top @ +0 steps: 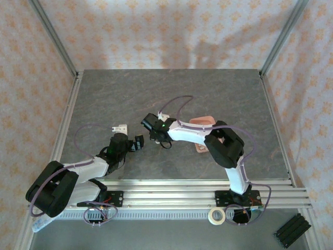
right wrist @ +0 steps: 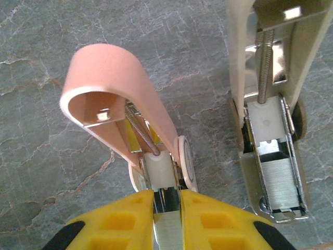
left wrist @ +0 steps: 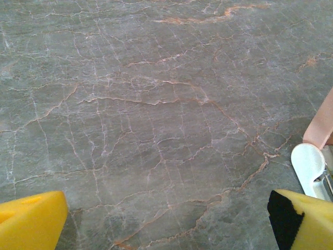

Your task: Load the staples into the stapler

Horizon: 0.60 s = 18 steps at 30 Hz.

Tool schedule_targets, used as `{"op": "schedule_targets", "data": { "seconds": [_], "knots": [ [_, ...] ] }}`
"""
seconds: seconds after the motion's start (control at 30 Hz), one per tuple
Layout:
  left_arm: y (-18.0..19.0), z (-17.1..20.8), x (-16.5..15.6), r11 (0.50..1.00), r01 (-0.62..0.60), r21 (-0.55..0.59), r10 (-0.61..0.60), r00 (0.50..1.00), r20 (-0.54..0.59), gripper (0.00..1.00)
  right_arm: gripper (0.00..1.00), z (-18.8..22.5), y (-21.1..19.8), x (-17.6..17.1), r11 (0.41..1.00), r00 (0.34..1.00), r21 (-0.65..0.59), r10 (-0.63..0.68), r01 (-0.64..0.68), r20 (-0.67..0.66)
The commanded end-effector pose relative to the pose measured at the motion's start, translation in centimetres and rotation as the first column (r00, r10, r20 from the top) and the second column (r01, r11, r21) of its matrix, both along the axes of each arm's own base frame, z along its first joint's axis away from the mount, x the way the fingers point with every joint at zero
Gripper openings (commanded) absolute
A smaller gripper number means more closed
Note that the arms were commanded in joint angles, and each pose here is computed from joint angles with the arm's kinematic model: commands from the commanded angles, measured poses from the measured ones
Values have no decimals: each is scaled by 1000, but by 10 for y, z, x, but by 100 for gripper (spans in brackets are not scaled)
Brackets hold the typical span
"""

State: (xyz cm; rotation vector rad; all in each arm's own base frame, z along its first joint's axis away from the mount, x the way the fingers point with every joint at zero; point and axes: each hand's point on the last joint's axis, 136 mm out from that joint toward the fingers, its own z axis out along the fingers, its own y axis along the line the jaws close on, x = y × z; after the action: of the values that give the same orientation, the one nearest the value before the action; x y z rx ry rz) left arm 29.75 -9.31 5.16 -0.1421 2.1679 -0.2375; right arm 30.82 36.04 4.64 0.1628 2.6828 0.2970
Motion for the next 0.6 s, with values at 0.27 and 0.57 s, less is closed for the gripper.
{"op": "schedule_targets", "data": {
  "seconds": [0.27, 0.57],
  "knots": [
    [3, 3, 1, 999, -11, 35, 11, 1000, 9, 100, 28, 26, -3, 7, 1000, 998, -29, 3, -1, 69],
    [2, 5, 3, 1000, -9, 29, 9, 1000, 13, 100, 30, 49, -12, 9, 1000, 992, -26, -3, 6, 126]
  ]
}}
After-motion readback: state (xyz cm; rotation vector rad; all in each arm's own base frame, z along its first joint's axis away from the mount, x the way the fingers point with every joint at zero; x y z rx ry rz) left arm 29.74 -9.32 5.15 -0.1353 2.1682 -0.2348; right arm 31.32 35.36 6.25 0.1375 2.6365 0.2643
